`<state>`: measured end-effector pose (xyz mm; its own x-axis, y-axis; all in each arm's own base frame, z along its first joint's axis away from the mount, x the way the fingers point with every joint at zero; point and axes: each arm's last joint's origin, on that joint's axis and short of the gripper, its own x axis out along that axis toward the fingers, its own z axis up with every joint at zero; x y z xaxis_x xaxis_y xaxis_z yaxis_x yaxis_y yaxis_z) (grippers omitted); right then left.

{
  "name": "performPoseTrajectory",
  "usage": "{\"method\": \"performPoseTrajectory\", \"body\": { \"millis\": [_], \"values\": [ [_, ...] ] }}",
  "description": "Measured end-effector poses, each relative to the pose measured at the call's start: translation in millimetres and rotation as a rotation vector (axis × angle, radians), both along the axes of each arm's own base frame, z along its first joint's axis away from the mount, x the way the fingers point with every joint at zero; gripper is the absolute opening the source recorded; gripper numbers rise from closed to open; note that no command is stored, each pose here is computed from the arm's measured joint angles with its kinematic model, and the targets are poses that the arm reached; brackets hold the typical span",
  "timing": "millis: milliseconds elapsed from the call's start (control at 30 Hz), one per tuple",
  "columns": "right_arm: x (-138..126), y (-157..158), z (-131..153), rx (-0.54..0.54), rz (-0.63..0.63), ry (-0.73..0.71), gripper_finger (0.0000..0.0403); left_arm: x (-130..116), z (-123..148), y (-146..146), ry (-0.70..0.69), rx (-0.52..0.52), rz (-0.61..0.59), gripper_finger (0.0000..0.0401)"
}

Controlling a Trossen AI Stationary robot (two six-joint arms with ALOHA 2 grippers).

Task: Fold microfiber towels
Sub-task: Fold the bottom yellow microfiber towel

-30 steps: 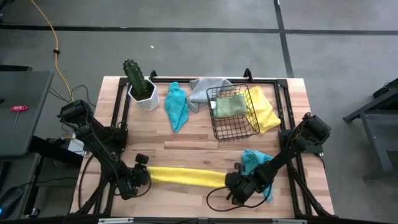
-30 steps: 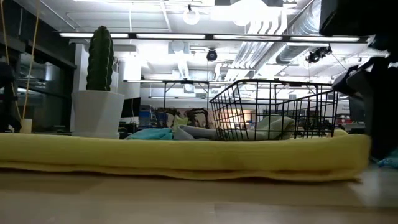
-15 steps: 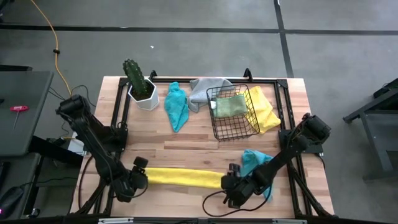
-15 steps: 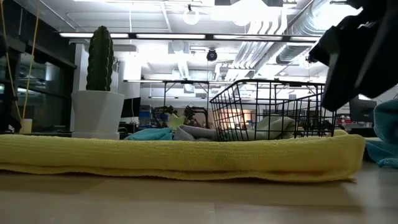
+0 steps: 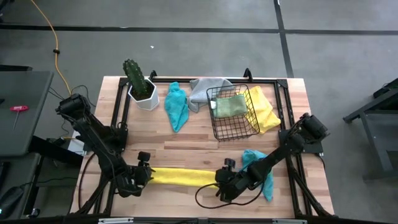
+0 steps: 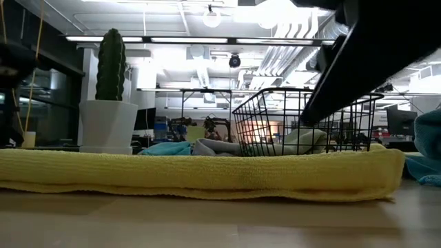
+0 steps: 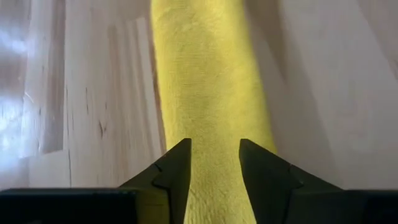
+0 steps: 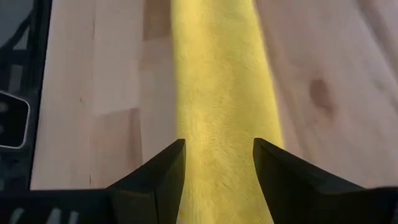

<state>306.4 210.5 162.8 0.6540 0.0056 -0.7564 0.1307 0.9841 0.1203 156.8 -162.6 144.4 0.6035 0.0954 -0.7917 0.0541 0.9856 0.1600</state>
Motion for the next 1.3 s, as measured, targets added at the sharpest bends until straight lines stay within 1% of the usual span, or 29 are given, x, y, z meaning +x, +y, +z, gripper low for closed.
{"method": "performPoseTrajectory", "body": {
  "millis": [100, 233, 333, 467, 700, 833, 933, 1033, 1100, 1200, 1300],
  "values": [
    [8, 4, -10, 0.023, 0.035, -0.021, 0.0181, -3, -9, 4, -0.021, -0.032, 0.040, 0.0099],
    [11, 7, -25, 0.019, 0.040, -0.009, 0.0181, -6, -14, 5, -0.014, -0.063, 0.038, 0.0071],
    [11, 8, -30, 0.009, 0.041, 0.006, 0.0181, -7, -17, 6, 0.009, -0.078, 0.035, 0.0054],
    [9, 8, -33, -0.001, 0.042, 0.024, 0.0181, -13, -24, 9, 0.025, -0.078, 0.049, 0.0042],
    [8, 7, -34, -0.011, 0.044, 0.036, 0.0181, -23, -34, 15, 0.051, -0.108, 0.096, 0.0039],
    [8, 6, -34, -0.016, 0.044, 0.043, 0.0181, -25, -34, 12, 0.042, -0.114, 0.064, 0.0039],
    [5, 5, -36, -0.036, 0.041, 0.075, 0.0181, -25, -34, 10, 0.042, -0.113, 0.040, 0.0039],
    [1, 2, -39, -0.068, 0.038, 0.123, 0.0181, -26, -34, 10, 0.048, -0.108, 0.040, 0.0039],
    [-1, 0, -39, -0.070, 0.029, 0.158, 0.0181, -26, -34, 11, 0.050, -0.106, 0.040, 0.0040],
    [-5, -2, -35, -0.057, 0.028, 0.198, 0.0181, -26, -34, 11, 0.050, -0.106, 0.040, 0.0042],
    [-11, -4, -25, -0.051, 0.027, 0.219, 0.0181, -26, -34, 11, 0.051, -0.106, 0.040, 0.0042]
  ]
}}
